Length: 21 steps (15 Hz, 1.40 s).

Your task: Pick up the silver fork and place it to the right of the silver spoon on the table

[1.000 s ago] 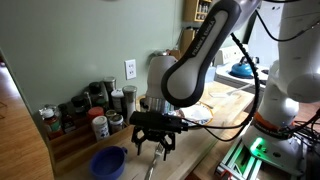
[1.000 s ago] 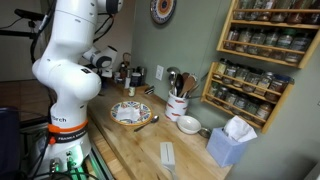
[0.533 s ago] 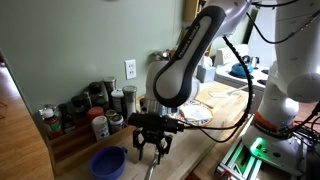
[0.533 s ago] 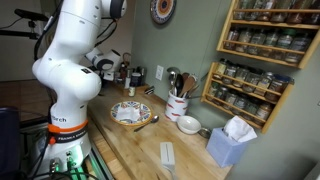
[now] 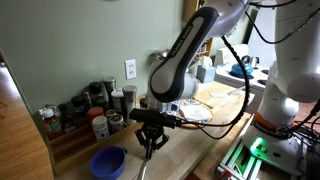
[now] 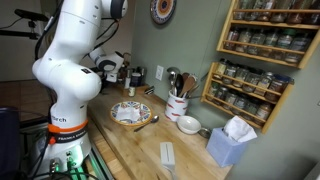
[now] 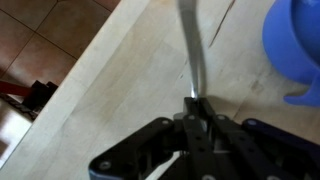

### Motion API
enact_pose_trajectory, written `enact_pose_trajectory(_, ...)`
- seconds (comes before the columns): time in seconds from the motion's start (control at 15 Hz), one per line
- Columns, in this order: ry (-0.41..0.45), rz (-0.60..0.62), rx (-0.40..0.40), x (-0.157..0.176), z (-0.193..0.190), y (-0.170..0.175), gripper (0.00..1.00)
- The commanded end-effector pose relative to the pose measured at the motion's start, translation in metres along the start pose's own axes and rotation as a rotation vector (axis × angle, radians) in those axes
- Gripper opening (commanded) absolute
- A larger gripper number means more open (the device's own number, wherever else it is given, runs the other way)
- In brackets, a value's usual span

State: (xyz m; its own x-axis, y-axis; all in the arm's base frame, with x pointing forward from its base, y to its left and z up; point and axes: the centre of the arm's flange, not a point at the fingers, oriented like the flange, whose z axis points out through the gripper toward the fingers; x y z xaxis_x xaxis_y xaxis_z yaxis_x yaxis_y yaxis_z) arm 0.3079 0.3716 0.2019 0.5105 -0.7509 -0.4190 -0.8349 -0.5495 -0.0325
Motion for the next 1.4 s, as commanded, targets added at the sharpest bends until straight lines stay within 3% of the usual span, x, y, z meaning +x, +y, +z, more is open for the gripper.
enact_pose_trajectory(0.0,-0.006,-0.012,-0.017,0.007,0.001,0.004,0.05)
enact_pose_trajectory(0.13,-0.01,-0.037,-0.027,0.006,0.002,0.004,0.34)
enact_pose_trajectory(0.33,-0.007,-0.055,-0.035,0.007,0.004,0.004,0.55)
enact_pose_trajectory(0.4,-0.006,-0.059,-0.034,0.006,0.004,0.004,0.28)
enact_pose_trajectory(0.47,-0.007,-0.068,-0.033,0.006,0.004,0.004,0.16)
enact_pose_trajectory(0.53,-0.01,-0.076,-0.033,0.004,0.003,0.005,0.16)
enact_pose_trajectory(0.67,-0.011,-0.087,-0.034,-0.002,0.001,0.007,0.0)
enact_pose_trajectory(0.93,0.024,-0.113,-0.056,-0.011,-0.001,0.011,0.02)
enact_pose_trajectory(1.13,0.159,-0.174,-0.086,-0.008,-0.041,0.026,0.02)
enact_pose_trajectory(1.33,0.29,-0.234,-0.168,-0.002,-0.095,0.034,0.02)
